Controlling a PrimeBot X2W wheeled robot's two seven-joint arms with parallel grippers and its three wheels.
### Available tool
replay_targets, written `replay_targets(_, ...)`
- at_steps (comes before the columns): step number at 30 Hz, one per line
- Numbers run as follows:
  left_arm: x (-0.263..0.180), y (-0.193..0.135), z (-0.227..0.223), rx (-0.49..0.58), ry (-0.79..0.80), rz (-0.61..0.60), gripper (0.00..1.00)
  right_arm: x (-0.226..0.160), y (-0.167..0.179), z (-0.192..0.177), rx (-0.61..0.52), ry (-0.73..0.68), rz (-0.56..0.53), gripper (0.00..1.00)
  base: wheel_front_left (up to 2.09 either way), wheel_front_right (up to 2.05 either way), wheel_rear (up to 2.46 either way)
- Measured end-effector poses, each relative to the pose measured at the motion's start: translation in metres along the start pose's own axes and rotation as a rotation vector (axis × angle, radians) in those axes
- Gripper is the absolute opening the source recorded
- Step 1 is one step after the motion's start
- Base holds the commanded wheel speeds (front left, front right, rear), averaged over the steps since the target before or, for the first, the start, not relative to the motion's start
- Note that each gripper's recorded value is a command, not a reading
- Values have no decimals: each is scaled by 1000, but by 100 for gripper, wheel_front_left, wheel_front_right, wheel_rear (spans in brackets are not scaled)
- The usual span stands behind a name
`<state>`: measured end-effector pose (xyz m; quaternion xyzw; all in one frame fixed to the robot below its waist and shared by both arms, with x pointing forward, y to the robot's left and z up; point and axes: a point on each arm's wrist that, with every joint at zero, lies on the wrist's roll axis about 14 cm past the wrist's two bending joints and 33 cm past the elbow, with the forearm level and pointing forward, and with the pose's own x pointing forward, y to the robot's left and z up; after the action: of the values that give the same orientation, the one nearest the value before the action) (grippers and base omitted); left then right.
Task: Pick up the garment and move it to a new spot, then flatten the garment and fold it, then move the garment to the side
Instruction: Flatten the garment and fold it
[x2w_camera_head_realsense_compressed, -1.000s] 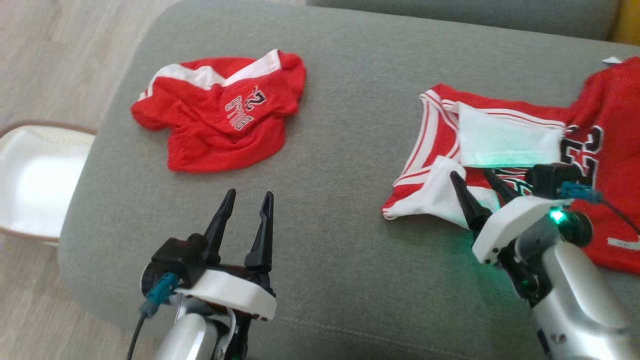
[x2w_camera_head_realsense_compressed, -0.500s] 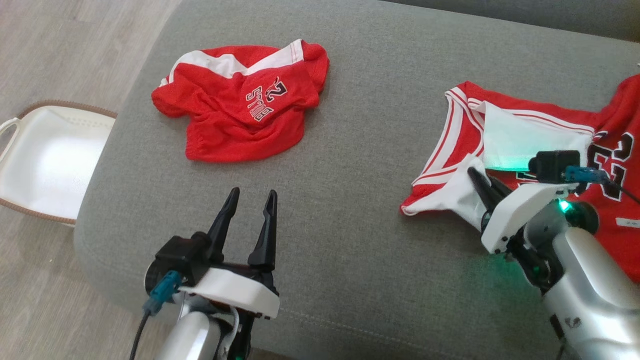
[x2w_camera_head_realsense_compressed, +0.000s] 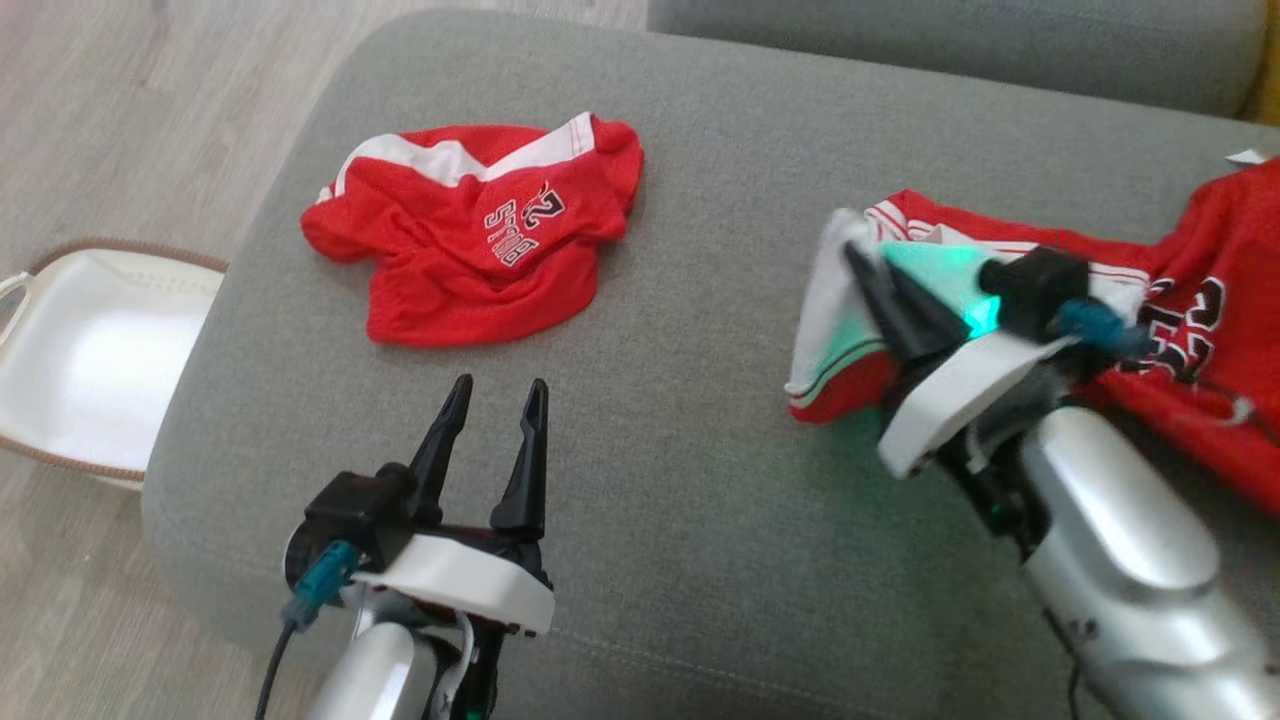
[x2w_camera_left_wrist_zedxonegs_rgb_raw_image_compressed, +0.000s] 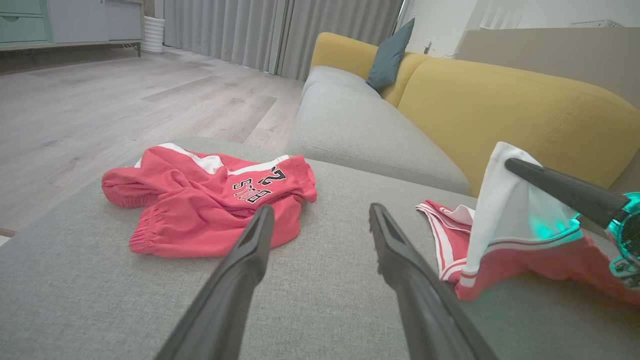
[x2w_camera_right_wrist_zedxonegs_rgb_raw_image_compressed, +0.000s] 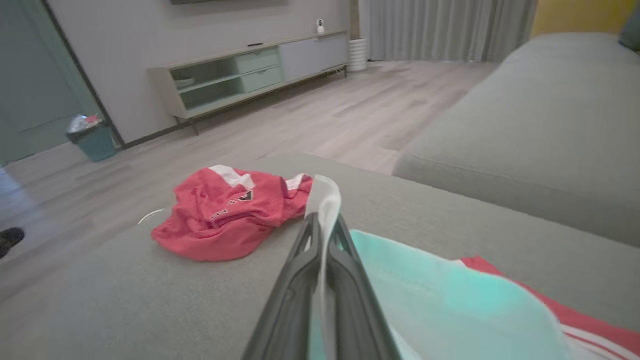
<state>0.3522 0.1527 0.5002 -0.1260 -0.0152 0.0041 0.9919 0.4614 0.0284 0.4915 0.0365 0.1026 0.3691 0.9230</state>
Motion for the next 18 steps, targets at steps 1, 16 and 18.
replay_targets(1,0,0,2,0,-5,-1,100,-1,10,3,-28,-12,26,0,0,0,0)
replay_targets(16,-10,-10,4,-5,-18,-28,100,-74,100,-103,-162,258,218,100,0,0,0)
replay_targets(18,-8,-14,4,-6,-18,-40,100,-77,95,-102,-156,255,198,100,0,0,0)
